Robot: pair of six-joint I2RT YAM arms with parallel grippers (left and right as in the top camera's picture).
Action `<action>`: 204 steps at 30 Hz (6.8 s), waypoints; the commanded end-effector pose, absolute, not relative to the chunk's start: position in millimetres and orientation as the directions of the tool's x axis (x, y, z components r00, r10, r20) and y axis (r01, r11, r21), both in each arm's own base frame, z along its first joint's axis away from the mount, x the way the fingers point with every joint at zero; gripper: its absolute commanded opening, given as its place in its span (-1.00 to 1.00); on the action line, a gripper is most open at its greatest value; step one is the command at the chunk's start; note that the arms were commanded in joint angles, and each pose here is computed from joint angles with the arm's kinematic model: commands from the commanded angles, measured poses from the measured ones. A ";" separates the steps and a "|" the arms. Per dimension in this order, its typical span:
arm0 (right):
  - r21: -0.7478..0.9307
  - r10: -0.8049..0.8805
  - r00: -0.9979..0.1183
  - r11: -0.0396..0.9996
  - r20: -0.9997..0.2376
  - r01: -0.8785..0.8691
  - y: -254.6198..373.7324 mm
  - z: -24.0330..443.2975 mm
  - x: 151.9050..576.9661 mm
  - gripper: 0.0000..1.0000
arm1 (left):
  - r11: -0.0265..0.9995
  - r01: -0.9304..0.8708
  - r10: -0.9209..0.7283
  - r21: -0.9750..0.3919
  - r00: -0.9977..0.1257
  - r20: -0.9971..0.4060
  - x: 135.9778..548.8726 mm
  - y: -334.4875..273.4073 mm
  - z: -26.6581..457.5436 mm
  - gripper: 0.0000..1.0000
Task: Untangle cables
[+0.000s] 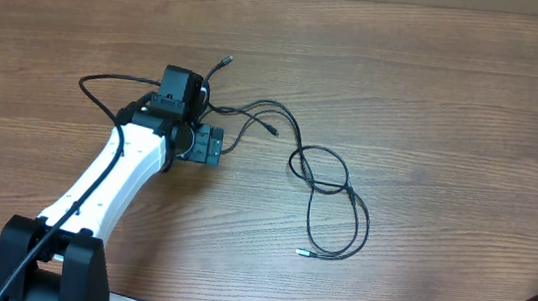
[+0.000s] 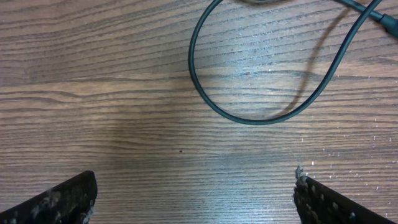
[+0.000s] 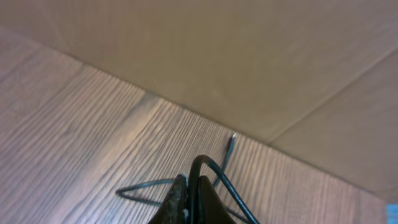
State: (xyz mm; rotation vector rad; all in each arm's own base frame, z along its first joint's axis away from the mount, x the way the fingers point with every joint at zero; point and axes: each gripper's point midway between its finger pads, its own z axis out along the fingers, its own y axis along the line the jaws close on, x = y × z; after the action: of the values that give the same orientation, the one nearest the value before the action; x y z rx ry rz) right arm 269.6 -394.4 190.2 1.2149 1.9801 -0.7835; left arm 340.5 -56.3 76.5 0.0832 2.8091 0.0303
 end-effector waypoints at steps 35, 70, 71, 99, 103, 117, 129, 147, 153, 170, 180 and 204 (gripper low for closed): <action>0.120 0.813 -0.321 0.426 -0.486 0.897 -363.2 84.1 258.4 0.60 | 0.997 0.063 0.074 0.042 -0.943 -0.326 339.8 -55.1 76.6 0.99; 0.339 0.663 -0.297 0.655 -0.688 0.675 -241.4 260.5 296.3 1.00 | 0.997 0.063 0.073 0.042 -0.943 -0.326 339.8 -55.1 76.6 0.99; 0.347 0.661 -0.307 0.666 -0.685 0.660 -236.3 260.7 300.1 1.00 | 0.997 0.063 0.073 0.042 -0.943 -0.326 339.8 -55.1 76.6 0.99; 0.487 0.263 -0.894 0.872 -0.364 0.058 10.4 162.0 367.7 1.00 | 0.997 0.063 0.074 0.042 -0.943 -0.326 339.8 -55.1 76.6 0.99; 0.464 0.084 -0.932 0.881 -0.353 -0.096 52.4 144.9 364.4 1.00 | 0.997 0.063 0.074 0.042 -0.943 -0.326 339.8 -55.1 76.6 0.99; 0.413 -0.374 -0.886 0.787 -0.273 -0.459 135.9 98.7 300.9 1.00 | 0.997 0.063 0.073 0.042 -0.943 -0.326 339.8 -55.1 76.6 1.00; 0.356 -0.452 -0.788 0.717 -0.417 -0.600 169.8 57.9 302.4 0.89 | 0.997 0.063 0.073 0.042 -0.943 -0.326 339.8 -55.1 76.6 0.99; 0.384 -0.448 -0.774 0.685 -0.448 -0.619 175.2 31.5 286.8 0.15 | 0.997 0.063 0.074 0.042 -0.943 -0.326 339.8 -55.1 76.6 0.99; 0.338 -0.452 -0.767 0.709 -0.456 -0.619 170.0 28.9 294.3 0.65 | 0.997 0.063 0.074 0.042 -0.943 -0.326 339.8 -55.1 76.6 0.99; 0.383 -0.454 -0.795 0.705 -0.402 -0.596 171.6 8.7 287.6 0.04 | 0.997 0.063 0.074 0.042 -0.943 -0.326 339.8 -55.1 76.6 0.99; 0.398 -0.415 -0.818 0.726 -0.398 -0.561 173.2 12.1 292.9 -0.92 | 0.997 0.063 0.073 0.042 -0.943 -0.326 339.8 -55.1 76.6 1.00; 0.356 -0.348 -0.713 0.684 -0.609 -0.637 192.2 291.2 333.5 -0.92 | 0.997 0.063 0.073 0.042 -0.943 -0.326 339.8 -55.1 76.6 1.00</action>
State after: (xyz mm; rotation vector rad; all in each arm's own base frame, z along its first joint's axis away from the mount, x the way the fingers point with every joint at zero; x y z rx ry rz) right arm 330.4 188.3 226.9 -0.7362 2.5763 0.7785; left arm 340.5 -56.4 76.5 0.0838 2.8091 0.0302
